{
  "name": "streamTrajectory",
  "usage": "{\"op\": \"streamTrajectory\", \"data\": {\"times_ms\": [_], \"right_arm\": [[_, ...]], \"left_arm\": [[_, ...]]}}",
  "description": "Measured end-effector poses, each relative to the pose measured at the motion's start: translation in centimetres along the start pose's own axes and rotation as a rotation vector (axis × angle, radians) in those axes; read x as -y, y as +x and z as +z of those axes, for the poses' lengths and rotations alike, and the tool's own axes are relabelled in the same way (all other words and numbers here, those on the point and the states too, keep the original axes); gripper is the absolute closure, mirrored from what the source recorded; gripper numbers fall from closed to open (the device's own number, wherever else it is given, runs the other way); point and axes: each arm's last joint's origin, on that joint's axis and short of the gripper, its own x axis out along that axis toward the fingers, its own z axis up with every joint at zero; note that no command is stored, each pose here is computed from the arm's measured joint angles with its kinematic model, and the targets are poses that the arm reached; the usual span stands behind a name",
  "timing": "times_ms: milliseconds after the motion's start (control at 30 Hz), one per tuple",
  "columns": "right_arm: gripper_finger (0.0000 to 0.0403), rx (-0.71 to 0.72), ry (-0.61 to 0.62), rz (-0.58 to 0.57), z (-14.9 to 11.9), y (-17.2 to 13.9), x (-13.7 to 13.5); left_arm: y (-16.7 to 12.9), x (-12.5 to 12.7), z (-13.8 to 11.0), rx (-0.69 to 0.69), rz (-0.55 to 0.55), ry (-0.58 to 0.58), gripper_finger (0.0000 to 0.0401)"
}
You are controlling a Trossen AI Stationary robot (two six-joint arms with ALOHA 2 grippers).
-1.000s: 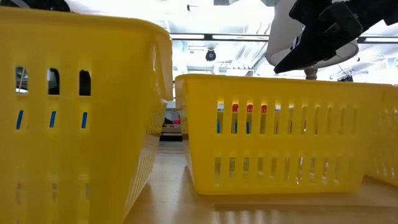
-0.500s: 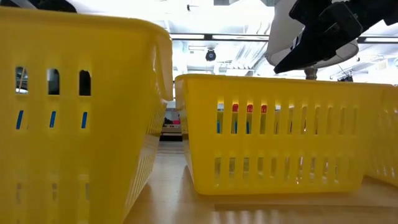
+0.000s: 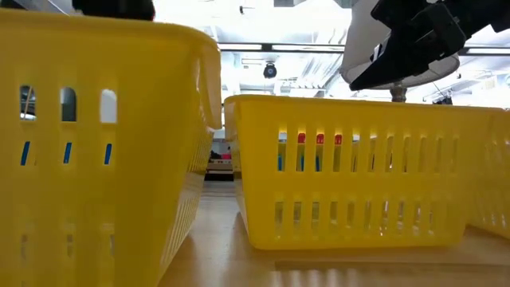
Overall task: Stack baskets on shelf by color
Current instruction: Stack the orange bin on top of the other orange bins on the shelf
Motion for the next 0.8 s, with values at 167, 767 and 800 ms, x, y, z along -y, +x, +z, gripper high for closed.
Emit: {"op": "streamTrajectory", "data": {"times_ms": [167,767,800], "right_arm": [[0.0403,0.051,-0.036,0.025,0.5,0.0,-0.1],[0.0403,0.597,-0.139,0.235,5.0,-6.4,-1.0],[0.0403,0.613,-0.147,0.24,5.0,-6.7,-1.0]], "left_arm": [[-3.3,3.3,2.1,0.145,-0.031,0.1,0.04],[5.9,8.7,15.8,0.379,0.345,0.668,0.0401],[6.5,8.7,16.4,0.409,0.347,0.68,0.0401]]}}
